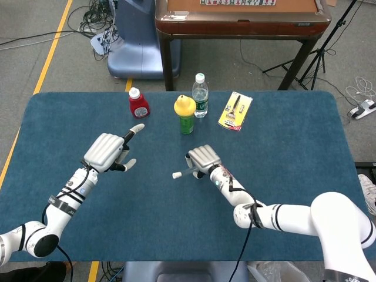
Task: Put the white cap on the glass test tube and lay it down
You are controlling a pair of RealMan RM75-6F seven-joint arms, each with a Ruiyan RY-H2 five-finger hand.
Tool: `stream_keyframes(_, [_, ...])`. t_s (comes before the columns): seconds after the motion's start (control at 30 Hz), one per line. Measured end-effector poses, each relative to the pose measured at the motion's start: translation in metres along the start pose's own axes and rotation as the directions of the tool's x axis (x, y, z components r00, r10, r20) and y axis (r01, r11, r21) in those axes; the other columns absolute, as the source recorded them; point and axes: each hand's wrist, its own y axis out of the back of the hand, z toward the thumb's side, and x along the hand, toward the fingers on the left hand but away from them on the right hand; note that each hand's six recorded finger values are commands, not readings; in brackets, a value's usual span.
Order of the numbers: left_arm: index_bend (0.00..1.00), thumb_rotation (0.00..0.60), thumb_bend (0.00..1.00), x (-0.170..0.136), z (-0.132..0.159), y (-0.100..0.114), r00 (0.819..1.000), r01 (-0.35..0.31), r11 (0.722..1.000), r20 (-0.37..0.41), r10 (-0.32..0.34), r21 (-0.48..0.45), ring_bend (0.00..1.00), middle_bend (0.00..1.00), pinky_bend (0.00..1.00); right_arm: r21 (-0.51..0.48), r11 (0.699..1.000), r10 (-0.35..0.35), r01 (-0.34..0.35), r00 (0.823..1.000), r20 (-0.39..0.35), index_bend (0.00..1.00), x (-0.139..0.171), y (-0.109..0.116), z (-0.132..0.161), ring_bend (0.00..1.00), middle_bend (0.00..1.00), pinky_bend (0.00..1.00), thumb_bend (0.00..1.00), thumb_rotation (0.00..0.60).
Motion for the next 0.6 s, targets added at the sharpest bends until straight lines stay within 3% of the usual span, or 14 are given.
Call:
stream_keyframes(0.23, [0.05, 0.600, 0.28, -0.003, -0.001, -0.003, 1.000, 0.005, 1.000, 0.002, -0.005, 0.004, 0.93, 0.87, 1.00, -0.035, 0.999, -0.003, 0.003, 1.000, -0.008, 0.96, -0.014, -0.010, 0.011, 1.00, 1.00, 1.00, 0.58, 0.600])
stream_keyframes(0.6, [0.05, 0.600, 0.28, -0.004, -0.003, -0.013, 0.999, 0.032, 0.999, 0.004, -0.032, 0.008, 0.93, 0.87, 1.00, -0.063, 0.998, 0.000, 0.000, 1.000, -0.008, 0.84, -0.030, -0.027, 0.020, 1.00, 1.00, 1.00, 0.57, 0.600])
